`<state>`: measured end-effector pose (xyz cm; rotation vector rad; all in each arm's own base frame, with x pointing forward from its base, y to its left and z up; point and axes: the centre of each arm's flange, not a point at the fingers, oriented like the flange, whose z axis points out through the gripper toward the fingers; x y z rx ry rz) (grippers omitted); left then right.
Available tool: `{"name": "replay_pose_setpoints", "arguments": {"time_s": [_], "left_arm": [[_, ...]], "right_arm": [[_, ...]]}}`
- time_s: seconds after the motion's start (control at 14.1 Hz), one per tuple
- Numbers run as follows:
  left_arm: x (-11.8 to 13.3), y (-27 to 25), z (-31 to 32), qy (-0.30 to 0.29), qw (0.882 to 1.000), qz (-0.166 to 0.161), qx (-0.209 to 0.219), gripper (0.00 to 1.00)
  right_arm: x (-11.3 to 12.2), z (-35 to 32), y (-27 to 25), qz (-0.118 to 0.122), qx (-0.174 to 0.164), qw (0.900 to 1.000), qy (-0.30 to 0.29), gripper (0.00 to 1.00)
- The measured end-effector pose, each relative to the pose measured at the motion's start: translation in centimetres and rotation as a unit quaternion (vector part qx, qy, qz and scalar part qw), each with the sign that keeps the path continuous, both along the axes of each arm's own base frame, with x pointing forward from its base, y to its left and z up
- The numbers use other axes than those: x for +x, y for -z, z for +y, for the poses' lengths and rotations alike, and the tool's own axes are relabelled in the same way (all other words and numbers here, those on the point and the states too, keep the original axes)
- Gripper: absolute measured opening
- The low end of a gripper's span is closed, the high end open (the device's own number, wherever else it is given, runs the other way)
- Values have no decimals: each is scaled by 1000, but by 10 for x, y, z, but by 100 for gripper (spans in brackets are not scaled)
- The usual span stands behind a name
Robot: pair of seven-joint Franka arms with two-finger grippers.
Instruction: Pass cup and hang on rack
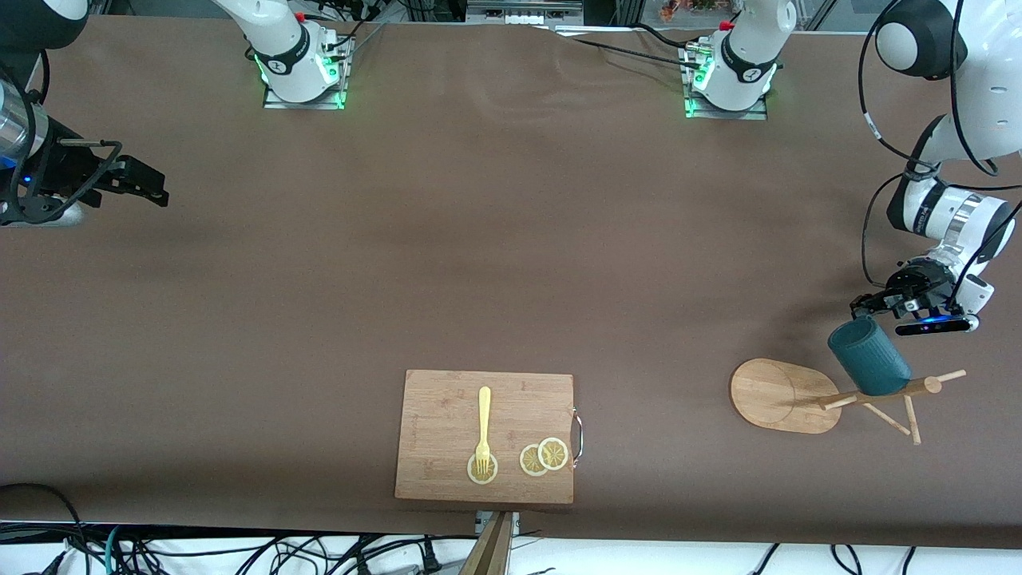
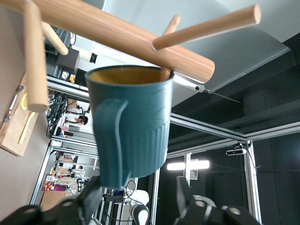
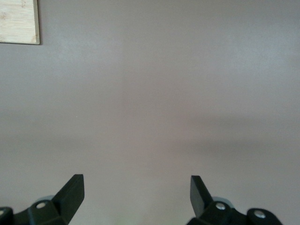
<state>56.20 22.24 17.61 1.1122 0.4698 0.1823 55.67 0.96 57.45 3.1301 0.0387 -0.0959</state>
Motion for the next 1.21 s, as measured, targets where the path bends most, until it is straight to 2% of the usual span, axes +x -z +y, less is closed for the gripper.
{"name": "replay_pose_setpoints", "arguments": {"time_s": [0.14,0.21,0.5,0.71,0.92,1.06,1.21], "left_arm": [[-1,-3,-4,20,1000,-4,-2,97],[-4,-3,-6,38,999,1,2,100],[-28,0,-7,125,991,23,47,100],[-45,-26,-8,212,974,28,69,100],[-53,-64,-8,300,944,36,131,100],[-45,-109,-11,366,908,32,202,100],[-33,-164,-20,416,862,22,287,100]], "right_arm": [[0,0,0,-1,0,1000,0,100],[0,0,0,-1,0,1000,0,100],[1,-1,0,-3,0,1000,1,100],[5,-6,-1,-17,0,1000,5,100],[8,-6,-1,-23,0,1000,5,100],[9,-6,-1,-26,0,1000,6,100],[11,-6,-1,-35,0,999,8,100]]}}
